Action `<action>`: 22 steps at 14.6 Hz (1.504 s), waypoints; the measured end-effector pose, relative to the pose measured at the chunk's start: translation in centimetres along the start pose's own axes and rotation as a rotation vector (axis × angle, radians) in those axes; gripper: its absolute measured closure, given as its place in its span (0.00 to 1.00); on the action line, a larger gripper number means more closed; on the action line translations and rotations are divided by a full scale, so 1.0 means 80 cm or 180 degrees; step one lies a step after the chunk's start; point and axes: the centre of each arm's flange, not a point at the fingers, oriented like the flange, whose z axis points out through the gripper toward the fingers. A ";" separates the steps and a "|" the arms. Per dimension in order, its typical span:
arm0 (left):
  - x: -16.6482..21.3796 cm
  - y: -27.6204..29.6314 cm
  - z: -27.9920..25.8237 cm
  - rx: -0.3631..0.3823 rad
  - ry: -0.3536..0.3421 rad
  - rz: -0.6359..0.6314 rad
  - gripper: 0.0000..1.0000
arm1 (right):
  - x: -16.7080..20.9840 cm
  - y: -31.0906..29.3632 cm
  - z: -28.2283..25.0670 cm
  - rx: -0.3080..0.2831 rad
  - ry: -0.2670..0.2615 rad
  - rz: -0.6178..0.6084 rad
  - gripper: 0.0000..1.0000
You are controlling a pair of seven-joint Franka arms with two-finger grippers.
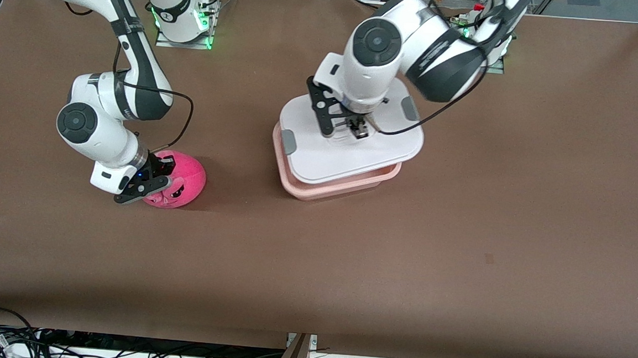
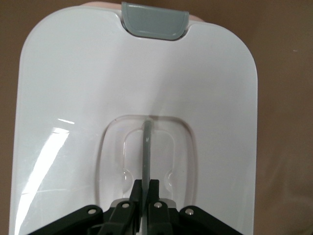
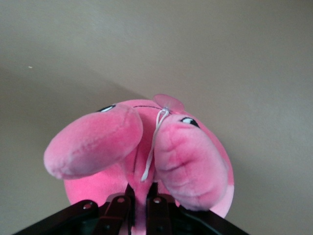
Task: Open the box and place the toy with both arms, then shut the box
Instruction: 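Lift the white lid off with the left gripper while the right gripper grasps the toy, then carry the pink toy into the pink box and open the right gripper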
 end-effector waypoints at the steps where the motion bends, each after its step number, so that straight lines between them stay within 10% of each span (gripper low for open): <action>1: -0.018 -0.010 -0.024 -0.0016 -0.0053 -0.0071 0.93 | 0.005 -0.007 -0.008 0.0017 -0.0034 -0.0033 0.92; 13: -0.311 -0.295 -0.069 -0.0457 0.0023 -0.0354 0.93 | 0.070 -0.182 -0.166 0.0193 -0.0111 -0.1408 0.92; 22: -0.442 -0.370 -0.055 -0.0557 0.0190 -0.0398 0.93 | 0.051 -0.456 -0.183 -0.0704 -0.0116 -0.2358 0.92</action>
